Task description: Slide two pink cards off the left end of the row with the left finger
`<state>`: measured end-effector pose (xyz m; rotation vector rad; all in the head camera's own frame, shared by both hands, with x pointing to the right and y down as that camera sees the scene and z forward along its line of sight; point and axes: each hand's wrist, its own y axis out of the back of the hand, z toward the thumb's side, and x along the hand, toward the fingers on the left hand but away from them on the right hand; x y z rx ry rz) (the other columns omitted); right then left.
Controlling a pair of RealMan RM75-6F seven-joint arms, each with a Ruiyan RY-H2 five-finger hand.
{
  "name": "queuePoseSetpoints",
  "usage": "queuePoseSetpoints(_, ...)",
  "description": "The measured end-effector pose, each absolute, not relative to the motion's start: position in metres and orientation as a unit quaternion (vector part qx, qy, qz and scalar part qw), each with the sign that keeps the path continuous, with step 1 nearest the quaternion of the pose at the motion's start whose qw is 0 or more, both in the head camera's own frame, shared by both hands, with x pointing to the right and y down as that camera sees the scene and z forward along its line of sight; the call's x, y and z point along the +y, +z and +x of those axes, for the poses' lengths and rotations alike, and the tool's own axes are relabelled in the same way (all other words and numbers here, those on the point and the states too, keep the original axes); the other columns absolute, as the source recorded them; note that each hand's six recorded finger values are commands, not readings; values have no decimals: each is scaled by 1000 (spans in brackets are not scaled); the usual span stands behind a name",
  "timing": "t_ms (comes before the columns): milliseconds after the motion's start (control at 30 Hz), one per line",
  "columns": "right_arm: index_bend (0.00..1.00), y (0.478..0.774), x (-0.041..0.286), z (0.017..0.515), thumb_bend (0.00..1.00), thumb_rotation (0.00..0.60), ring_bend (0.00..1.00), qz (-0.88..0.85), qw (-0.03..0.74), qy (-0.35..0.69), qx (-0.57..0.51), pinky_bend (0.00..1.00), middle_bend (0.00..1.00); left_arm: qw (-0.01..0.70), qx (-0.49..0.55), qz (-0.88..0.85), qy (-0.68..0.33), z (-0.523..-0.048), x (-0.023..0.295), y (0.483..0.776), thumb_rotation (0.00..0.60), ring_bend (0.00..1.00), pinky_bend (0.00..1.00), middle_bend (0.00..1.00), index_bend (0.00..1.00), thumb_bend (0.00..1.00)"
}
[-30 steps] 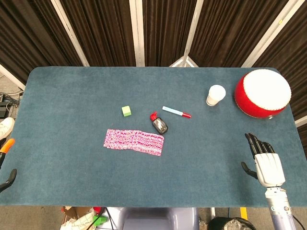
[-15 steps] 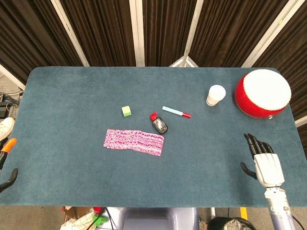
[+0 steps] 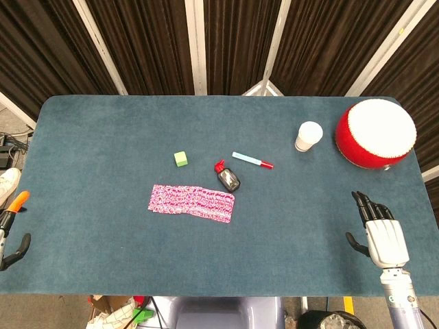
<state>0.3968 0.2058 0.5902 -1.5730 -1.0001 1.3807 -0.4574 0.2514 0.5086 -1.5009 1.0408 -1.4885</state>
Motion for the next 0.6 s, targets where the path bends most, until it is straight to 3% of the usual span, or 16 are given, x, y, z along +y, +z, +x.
queuePoseSetpoints(100, 14, 591, 206, 395, 285, 600, 228, -623, 400, 545, -393, 238, 150, 382, 402, -586, -590, -458, 247, 514, 600, 718, 692, 786, 146, 815)
queuePoseSetpoints(167, 14, 592, 207, 395, 284, 600, 228, -624, 399, 545, -392, 238, 150, 381, 393, -587, -596, -457, 243, 520, 600, 737, 695, 809, 151, 842)
queuePoseSetpoints(600, 14, 593, 206, 397, 284, 600, 228, -621, 399, 550, -392, 238, 150, 335, 307, -630, -630, -430, 223, 565, 600, 777, 696, 824, 138, 955)
